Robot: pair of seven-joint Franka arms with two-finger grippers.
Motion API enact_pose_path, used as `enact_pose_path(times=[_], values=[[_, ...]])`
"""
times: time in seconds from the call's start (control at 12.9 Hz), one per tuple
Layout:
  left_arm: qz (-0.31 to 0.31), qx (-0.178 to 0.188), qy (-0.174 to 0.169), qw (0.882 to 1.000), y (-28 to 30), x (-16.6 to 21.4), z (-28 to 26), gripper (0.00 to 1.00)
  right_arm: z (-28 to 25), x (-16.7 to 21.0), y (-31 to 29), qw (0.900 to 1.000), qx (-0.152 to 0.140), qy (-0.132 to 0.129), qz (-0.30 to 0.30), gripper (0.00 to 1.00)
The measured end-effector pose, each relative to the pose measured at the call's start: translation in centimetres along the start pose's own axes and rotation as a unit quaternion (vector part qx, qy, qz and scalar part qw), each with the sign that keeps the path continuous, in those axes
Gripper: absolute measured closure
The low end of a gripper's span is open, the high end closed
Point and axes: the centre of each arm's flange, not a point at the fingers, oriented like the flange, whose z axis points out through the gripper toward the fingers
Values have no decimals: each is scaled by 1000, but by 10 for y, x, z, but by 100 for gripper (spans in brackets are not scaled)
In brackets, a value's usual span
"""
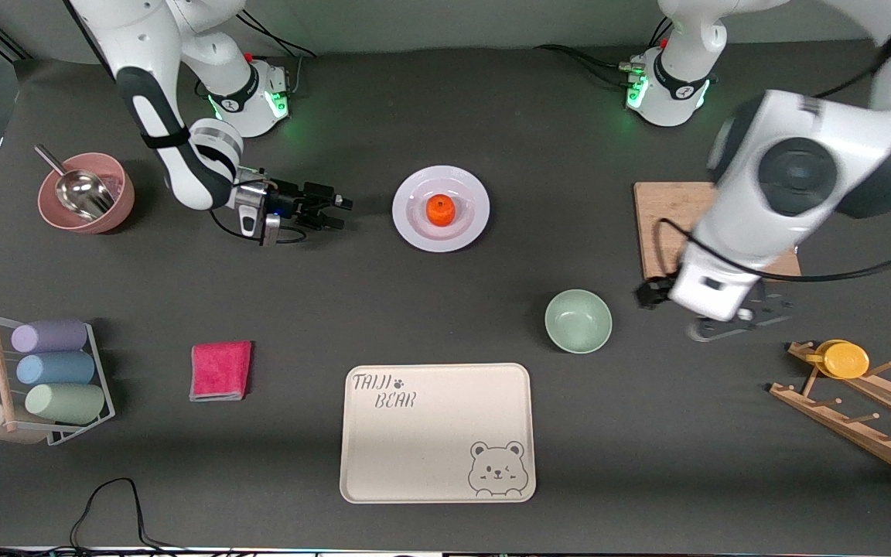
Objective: Place orange and plate with both arms
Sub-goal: 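Release the orange on the plate while the right gripper grasps the plate rim, then lift the plate with the right gripper and slide it toward the tray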
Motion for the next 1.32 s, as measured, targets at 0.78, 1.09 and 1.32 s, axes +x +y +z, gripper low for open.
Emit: enact_pose_path(times=[0.78,1.09,1.32], values=[[87,-47,-16,995,-196,5,-81,0,29,-15,14,1000,12,-11,-20,64],[101,-45,-22,994,-200,-4,-82,0,36,-22,21,999,34,-11,-25,68],[101,-46,-22,994,-207,-15,-87,0,42,-26,27,998,47,-16,-35,68]])
